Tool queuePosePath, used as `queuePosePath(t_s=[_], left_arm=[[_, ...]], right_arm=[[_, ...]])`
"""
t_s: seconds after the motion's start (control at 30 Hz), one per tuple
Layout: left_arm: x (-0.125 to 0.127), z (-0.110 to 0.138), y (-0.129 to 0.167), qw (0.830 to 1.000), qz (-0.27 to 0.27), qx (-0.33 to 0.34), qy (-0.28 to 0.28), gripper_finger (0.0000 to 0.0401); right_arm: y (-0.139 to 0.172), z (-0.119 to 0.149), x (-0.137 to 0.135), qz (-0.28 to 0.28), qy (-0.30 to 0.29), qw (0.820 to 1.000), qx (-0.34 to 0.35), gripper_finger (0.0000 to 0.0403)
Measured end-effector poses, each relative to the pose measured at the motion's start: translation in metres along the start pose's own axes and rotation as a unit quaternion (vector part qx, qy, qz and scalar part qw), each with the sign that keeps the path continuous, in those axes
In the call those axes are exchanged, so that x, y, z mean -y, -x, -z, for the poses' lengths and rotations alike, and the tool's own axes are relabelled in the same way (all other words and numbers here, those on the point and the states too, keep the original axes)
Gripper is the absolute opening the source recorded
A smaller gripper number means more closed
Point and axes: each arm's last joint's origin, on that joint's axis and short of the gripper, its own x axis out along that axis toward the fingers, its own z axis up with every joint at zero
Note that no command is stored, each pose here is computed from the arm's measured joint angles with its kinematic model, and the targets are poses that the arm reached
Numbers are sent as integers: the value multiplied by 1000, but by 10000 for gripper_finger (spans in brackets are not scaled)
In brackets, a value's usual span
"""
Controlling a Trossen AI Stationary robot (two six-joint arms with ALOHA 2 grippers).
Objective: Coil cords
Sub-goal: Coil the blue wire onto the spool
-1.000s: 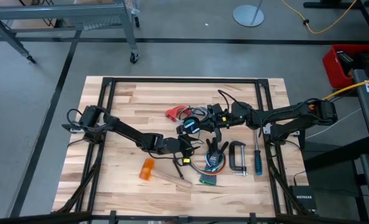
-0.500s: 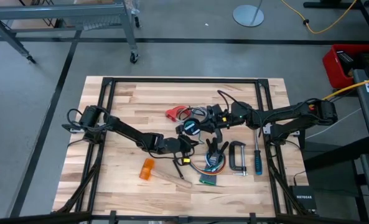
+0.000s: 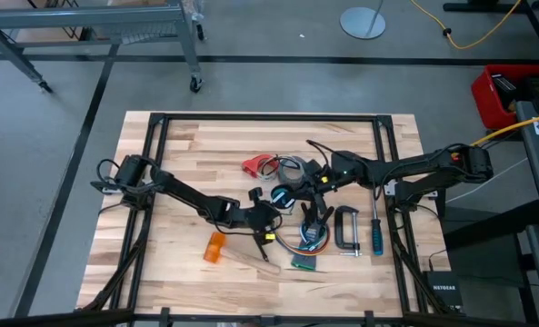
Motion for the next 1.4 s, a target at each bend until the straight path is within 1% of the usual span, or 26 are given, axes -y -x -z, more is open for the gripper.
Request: queuePosePath(t_s=[0.2, 0.33, 0.43, 0.53, 0.7, 0.8, 0.97, 1.07, 1.2, 1.4], left_arm=[[-3, 0, 15, 999, -6, -43, -15, 2], [-14, -7, 34, 997, -31, -73, -8, 1], [-22, -10, 48, 994, -50, -93, 0, 1], [-27, -13, 58, 993, -57, -106, 9, 0], [-38, -14, 64, 989, -76, -125, 31, 0], [-48, -14, 61, 985, -93, -130, 61, 0], [-68, -18, 52, 977, -122, -125, 123, 0], [-77, -21, 48, 972, -131, -112, 158, 0], [-83, -31, 42, 974, -97, -79, 191, 0], [-91, -47, 36, 972, -59, -19, 225, 0]], right_arm=[[0, 4, 2, 5, -10, 1000, -22, 5], [0, 7, 3, 12, -17, 999, -36, 5], [1, 11, 5, 27, -24, 998, -50, 5], [1, 15, 7, 51, -22, 996, -65, 5], [3, 21, 12, 95, -31, 991, -86, 5], [4, 23, 13, 106, -36, 989, -97, 5], [5, 28, 14, 117, -45, 985, -119, 5], [6, 30, 16, 143, -47, 981, -124, 5], [8, 33, 19, 185, -51, 973, -130, 5], [10, 37, 22, 225, -63, 963, -136, 5]])
